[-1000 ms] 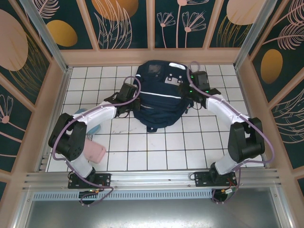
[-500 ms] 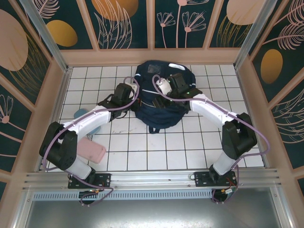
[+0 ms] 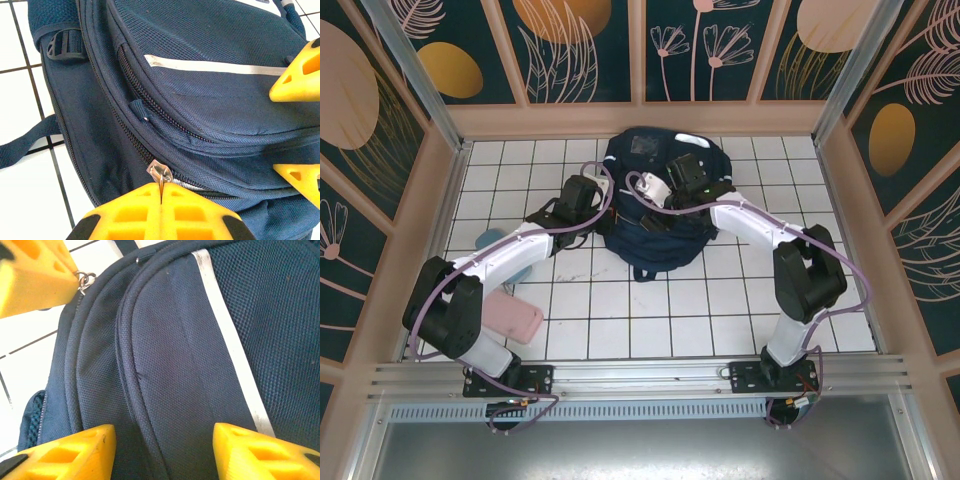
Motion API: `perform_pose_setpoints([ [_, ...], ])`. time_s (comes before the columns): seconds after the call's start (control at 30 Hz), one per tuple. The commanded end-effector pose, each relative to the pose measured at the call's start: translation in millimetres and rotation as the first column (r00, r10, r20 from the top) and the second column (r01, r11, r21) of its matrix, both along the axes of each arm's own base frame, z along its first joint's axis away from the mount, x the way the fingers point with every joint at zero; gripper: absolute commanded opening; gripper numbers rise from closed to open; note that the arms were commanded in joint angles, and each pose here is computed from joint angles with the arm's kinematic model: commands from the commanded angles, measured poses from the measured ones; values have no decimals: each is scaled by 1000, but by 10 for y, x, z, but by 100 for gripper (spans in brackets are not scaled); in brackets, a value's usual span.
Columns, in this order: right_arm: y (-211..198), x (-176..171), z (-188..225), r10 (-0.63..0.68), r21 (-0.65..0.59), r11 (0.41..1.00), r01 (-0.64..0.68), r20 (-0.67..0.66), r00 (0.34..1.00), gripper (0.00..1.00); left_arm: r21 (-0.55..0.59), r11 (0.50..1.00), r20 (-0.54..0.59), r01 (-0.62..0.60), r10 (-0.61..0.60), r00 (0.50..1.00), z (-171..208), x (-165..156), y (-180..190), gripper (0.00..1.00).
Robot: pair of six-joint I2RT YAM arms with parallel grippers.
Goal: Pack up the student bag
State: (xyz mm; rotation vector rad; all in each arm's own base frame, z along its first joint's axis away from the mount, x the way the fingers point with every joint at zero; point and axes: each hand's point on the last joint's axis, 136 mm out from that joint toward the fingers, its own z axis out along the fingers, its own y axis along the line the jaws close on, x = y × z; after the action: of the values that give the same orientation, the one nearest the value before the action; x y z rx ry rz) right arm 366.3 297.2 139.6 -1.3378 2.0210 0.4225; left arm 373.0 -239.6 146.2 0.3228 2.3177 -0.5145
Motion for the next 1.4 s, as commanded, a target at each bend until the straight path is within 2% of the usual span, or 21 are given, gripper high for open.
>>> perform_pose_setpoints([
  [0.0,-23,36,86,87,-36,996,-83,122,989,52,-54,998,110,20,-14,994,420,37,-48,0],
  [0.23,-108,210,-8,103,-169,983,-77,150,983,20,-48,999,102,17,-12,995,399,21,-32,0],
  [0.4,-78,187,126,129,-154,983,-102,174,976,0,-35,999,104,-5,8,995,394,26,13,0],
  [0.6,-133,35,339,157,-131,983,-131,215,964,0,71,995,104,-67,60,993,295,76,188,0],
  [0.77,-268,-59,383,149,-144,982,-118,223,963,0,184,976,36,-113,108,993,72,112,347,0],
  [0.9,-298,-91,379,146,-149,982,-115,220,965,0,191,972,3,-141,143,990,-13,160,415,0],
  [1.03,-304,-149,355,158,-149,980,-130,197,968,0,186,976,-10,-114,118,993,-23,243,395,0],
  [1.3,-292,-174,358,165,-139,980,-139,195,967,0,151,982,59,-113,105,993,224,645,297,0],
  [1.37,-287,-171,365,164,-138,981,-139,196,967,0,150,982,52,-118,111,992,151,757,258,0],
])
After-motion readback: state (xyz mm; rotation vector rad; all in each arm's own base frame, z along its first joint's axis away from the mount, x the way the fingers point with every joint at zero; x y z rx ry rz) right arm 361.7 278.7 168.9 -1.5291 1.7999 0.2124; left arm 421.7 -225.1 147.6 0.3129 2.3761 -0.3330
